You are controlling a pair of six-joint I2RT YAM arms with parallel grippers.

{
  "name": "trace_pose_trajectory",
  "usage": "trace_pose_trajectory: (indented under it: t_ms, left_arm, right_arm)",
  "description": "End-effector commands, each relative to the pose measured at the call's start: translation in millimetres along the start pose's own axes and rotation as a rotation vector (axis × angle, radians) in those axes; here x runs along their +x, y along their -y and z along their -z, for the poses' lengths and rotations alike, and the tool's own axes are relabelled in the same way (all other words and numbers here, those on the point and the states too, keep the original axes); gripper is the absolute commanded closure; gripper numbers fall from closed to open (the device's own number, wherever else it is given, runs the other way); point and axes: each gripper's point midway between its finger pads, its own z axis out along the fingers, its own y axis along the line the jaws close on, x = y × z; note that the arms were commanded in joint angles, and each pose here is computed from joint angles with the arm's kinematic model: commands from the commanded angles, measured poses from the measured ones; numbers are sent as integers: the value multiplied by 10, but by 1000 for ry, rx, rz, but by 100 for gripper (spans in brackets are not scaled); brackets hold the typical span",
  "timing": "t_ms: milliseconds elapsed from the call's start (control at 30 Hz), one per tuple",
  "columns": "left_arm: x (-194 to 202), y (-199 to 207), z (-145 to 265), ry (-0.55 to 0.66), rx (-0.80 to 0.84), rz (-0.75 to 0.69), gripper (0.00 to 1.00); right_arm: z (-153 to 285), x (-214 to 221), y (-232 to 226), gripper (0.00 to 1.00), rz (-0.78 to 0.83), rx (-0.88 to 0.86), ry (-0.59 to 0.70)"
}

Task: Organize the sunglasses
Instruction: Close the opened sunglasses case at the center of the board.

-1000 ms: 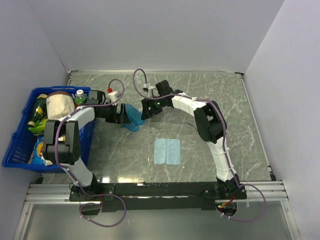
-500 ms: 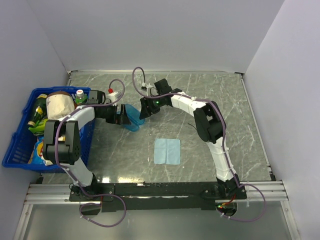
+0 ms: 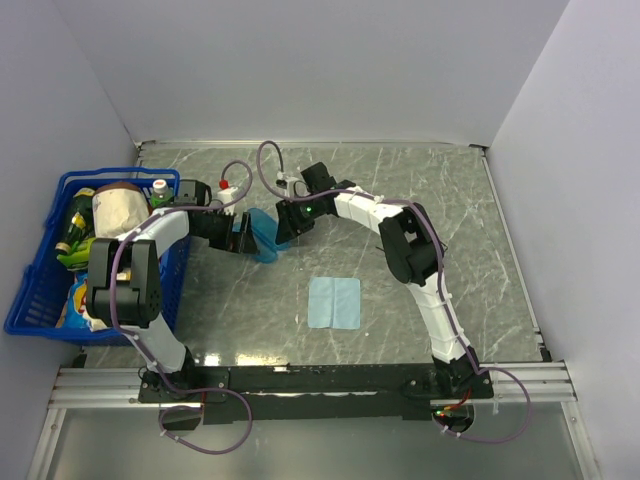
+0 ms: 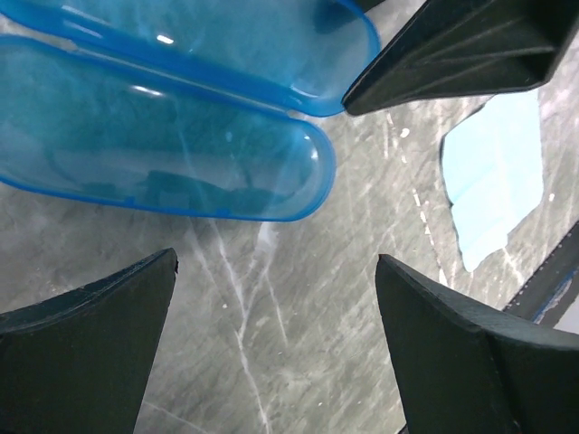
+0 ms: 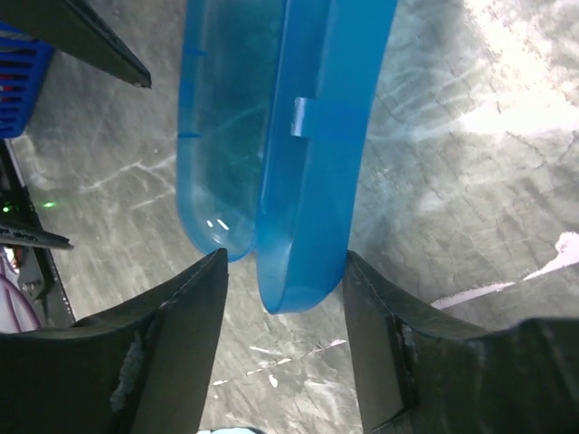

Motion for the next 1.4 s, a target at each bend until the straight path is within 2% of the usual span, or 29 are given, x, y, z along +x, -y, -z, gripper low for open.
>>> trace_pose_trajectory:
  t_ms: [0, 200, 367, 600, 867, 1033, 1133, 1367]
  left_arm:
    - [-74, -187, 107, 17, -64, -10, 4]
    - [-39, -302, 12, 6, -89, 9, 3]
    - [-51, -387, -62, 19, -111, 27, 4]
    - [-157, -402, -183, 52, -133, 28, 4]
    - [-391, -171, -170, 115, -89, -8, 3]
    - [-404, -128, -220, 97, -68, 6, 4]
    - [-356, -124, -285, 72, -56, 15, 4]
    - [-391, -175, -360, 67, -72, 59, 1]
  right_arm:
    - [-4, -144, -35, 48, 31, 13, 25]
    - [71, -163, -28, 61, 48, 41, 42]
    - [109, -161, -33, 66, 55, 56, 49]
    - [171, -176, -14, 65, 74, 99, 62]
    - [289, -218, -19, 64, 122, 193, 98]
    - [388, -247, -129, 62, 144, 194, 124]
    - [455, -248, -252, 55, 158, 170, 135]
    - [384, -151, -318, 55, 159, 146, 113]
